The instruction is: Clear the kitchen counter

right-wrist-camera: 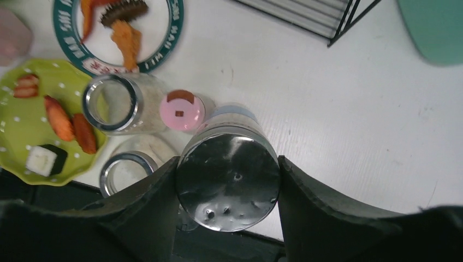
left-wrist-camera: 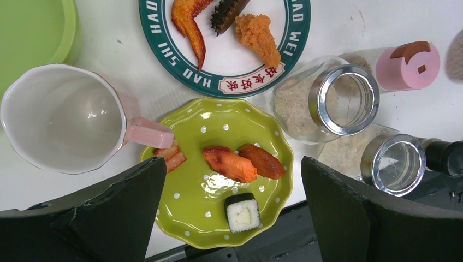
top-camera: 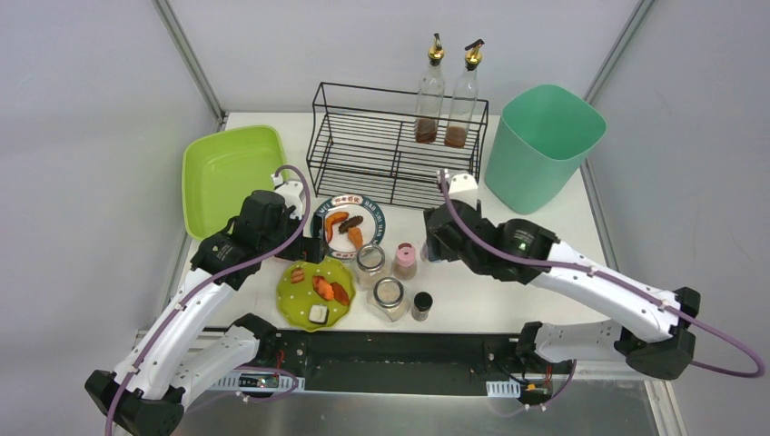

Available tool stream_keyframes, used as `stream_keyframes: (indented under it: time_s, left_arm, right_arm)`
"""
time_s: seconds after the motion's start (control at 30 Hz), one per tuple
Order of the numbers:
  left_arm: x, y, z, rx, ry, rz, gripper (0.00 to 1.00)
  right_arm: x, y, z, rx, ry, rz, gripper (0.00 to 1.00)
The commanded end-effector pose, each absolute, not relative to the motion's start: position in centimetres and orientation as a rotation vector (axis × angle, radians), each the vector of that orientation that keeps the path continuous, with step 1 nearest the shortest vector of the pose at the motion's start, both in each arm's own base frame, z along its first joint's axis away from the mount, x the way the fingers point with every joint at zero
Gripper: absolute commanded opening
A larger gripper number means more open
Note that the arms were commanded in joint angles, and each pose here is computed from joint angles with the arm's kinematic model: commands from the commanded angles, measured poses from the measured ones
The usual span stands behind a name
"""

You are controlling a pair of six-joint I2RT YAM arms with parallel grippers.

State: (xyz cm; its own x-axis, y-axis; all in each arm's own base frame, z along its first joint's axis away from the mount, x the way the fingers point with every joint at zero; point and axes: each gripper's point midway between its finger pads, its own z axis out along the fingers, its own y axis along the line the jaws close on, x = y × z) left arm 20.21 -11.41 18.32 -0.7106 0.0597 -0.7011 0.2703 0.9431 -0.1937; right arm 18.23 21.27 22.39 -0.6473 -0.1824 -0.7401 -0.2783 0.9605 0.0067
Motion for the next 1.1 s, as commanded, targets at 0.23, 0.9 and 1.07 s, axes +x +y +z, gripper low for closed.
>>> stream_keyframes:
  time_s: [0.23,0.9,1.07]
  left_arm:
    - [20.0,-11.7,18.5,0.230,2.339,-0.388,1.00]
    - [19.9,-12.0,18.2,0.240,2.358,-0.404,1.00]
    - [19.8,-12.1,18.2,0.242,2.356,-0.410,1.00]
  right_arm:
    - [22.9,22.4,36.2,-0.243,1.942,0.205,0.15]
    - [40.0,30.4,47.7,-0.028,1.641,0.267,0.00]
    - [43.0,31.8,47.5,-0.002,1.601,0.257,0.00]
